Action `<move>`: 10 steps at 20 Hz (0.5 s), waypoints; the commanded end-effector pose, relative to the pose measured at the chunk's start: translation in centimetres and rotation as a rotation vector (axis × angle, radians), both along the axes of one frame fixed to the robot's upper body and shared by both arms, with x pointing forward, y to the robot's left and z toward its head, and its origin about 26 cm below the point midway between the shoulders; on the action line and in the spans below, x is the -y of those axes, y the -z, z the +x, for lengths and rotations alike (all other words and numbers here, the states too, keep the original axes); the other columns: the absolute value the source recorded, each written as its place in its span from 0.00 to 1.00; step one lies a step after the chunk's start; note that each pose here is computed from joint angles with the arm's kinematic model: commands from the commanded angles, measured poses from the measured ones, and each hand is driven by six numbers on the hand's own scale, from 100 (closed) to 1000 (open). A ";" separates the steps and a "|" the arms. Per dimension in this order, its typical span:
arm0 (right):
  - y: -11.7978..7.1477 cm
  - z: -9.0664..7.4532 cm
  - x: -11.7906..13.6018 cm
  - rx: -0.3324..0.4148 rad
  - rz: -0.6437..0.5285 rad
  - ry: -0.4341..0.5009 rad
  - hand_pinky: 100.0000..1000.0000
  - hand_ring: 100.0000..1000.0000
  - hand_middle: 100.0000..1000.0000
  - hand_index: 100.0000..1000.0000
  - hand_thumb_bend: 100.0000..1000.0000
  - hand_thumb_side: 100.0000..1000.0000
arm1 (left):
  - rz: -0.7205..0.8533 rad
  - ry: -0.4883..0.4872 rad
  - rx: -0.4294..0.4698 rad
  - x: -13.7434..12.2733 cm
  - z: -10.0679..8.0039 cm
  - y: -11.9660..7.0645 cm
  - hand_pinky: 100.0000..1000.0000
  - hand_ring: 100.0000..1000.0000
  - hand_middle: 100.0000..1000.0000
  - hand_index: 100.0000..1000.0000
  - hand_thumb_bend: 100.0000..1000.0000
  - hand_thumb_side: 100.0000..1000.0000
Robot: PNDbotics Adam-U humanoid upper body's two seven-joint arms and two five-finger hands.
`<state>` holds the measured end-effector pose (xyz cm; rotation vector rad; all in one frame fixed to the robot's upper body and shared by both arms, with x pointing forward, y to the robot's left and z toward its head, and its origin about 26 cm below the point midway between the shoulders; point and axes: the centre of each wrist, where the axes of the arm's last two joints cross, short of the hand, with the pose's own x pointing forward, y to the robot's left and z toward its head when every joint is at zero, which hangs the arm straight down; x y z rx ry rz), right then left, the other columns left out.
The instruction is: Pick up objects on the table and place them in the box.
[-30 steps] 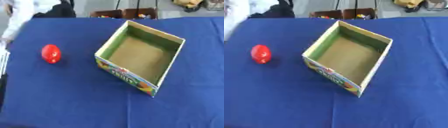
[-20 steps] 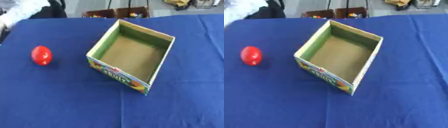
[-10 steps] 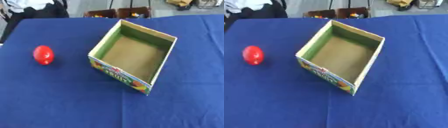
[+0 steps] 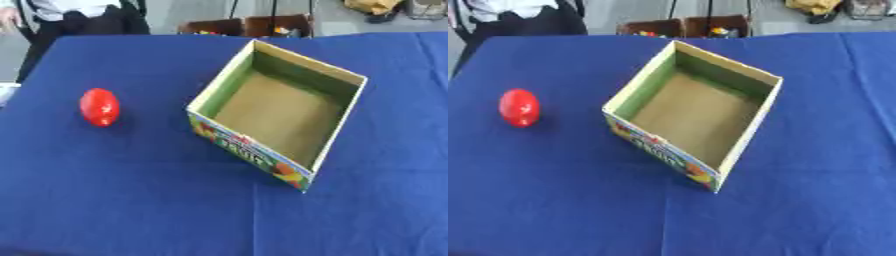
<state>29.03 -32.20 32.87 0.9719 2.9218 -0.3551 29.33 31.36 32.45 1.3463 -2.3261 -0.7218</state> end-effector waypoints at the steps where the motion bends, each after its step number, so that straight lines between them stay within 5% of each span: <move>1: -1.0 -0.5 0.0 0.021 -0.032 0.005 0.67 0.77 0.77 0.83 0.00 1.00 | 0.142 -0.077 -0.145 -0.3 -0.6 -1.9 0.81 0.92 0.89 0.98 0.42 1.00; 10: -1.0 -0.5 -0.2 0.009 -0.049 0.000 0.68 0.77 0.77 0.83 0.00 1.00 | 0.374 -0.209 -0.612 -2.2 2.3 -2.9 0.79 0.93 0.93 1.00 0.44 0.94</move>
